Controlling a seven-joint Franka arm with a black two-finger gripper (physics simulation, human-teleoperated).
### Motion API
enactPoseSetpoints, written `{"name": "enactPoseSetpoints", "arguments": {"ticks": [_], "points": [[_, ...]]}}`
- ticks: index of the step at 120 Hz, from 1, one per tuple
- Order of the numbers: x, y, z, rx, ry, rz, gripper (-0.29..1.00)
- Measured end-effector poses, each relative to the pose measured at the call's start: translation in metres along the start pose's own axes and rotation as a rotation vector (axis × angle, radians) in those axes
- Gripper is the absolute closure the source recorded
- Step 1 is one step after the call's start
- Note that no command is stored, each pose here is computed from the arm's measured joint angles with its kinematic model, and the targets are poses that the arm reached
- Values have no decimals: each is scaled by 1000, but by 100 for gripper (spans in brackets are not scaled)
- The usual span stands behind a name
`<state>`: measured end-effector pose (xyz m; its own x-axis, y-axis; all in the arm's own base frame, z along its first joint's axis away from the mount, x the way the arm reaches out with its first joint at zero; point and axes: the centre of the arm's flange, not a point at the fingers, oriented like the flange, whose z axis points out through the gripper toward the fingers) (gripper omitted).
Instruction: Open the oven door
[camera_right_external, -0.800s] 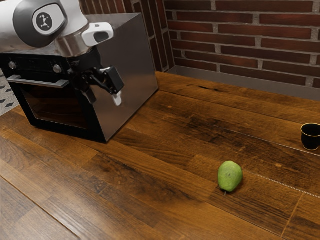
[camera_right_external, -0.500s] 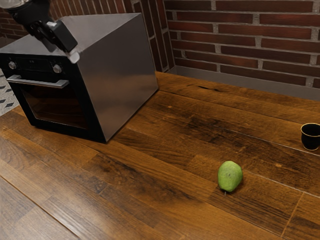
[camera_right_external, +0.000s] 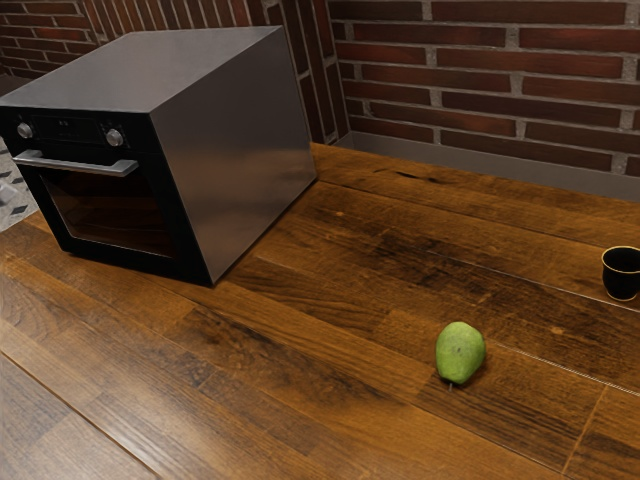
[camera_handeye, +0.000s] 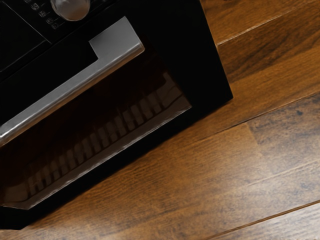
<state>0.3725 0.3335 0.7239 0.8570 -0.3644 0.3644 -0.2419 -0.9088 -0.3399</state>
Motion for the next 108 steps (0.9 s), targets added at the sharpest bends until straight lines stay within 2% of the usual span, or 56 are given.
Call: {"name": "enactPoseSetpoints", "arguments": {"ticks": [31, 46, 64, 87, 108], "points": [[-12, -25, 6, 34, 29, 152, 0], [-7, -67, 45, 20, 8, 157, 0], [-8, -92, 76, 8, -5, 175, 0], [38, -93, 106, -6, 12, 281, 0], [44, -93, 119, -20, 20, 318, 0]]}}
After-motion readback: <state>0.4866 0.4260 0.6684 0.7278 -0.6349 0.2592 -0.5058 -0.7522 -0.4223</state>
